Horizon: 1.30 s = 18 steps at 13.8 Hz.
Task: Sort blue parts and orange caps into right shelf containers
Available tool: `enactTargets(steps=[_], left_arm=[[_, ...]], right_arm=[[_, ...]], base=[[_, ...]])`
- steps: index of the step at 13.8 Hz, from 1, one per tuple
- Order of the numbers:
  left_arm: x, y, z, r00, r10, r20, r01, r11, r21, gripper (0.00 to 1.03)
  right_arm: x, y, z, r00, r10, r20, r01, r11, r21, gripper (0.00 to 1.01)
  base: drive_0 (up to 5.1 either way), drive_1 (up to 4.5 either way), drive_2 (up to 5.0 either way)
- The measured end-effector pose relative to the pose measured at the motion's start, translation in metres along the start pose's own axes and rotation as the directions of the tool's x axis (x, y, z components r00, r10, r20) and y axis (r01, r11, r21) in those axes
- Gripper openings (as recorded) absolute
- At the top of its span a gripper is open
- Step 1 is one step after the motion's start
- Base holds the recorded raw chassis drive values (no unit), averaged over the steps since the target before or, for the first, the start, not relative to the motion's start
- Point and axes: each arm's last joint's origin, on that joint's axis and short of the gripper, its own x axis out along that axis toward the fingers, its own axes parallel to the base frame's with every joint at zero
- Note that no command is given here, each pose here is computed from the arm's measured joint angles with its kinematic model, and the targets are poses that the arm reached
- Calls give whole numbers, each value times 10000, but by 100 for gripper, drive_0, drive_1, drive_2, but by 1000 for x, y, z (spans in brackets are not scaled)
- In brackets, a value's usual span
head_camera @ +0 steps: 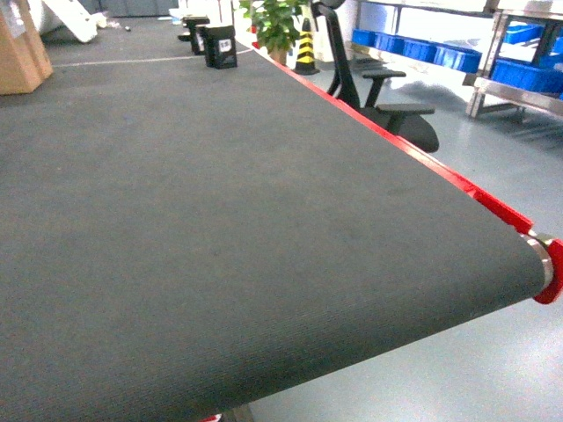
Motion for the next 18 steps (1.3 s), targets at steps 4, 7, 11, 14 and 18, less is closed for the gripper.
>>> enactTargets(steps=[4,7,11,14,18], left_arm=[[0,0,0,10000,0,4,0,10000,0,43],[0,0,0,10000,0,0,0,10000,0,43],[0,0,0,10000,0,4,0,10000,0,43],[0,0,0,10000,0,4,0,10000,0,43],[0,0,0,10000,-4,0,4,10000,0,43]], right_arm=[[0,0,0,10000,0,0,0,10000,0,45],[0,0,0,10000,0,0,0,10000,0,45],[0,0,0,10000,0,-4,0,10000,0,45],[0,0,0,10000,0,0,0,10000,0,45],[0,0,0,10000,0,0,0,10000,0,45]], base=[[-166,-166,-166],[-166,-166,-166],[-166,-166,-166],[-166,-166,-166],[-153,-153,-153]])
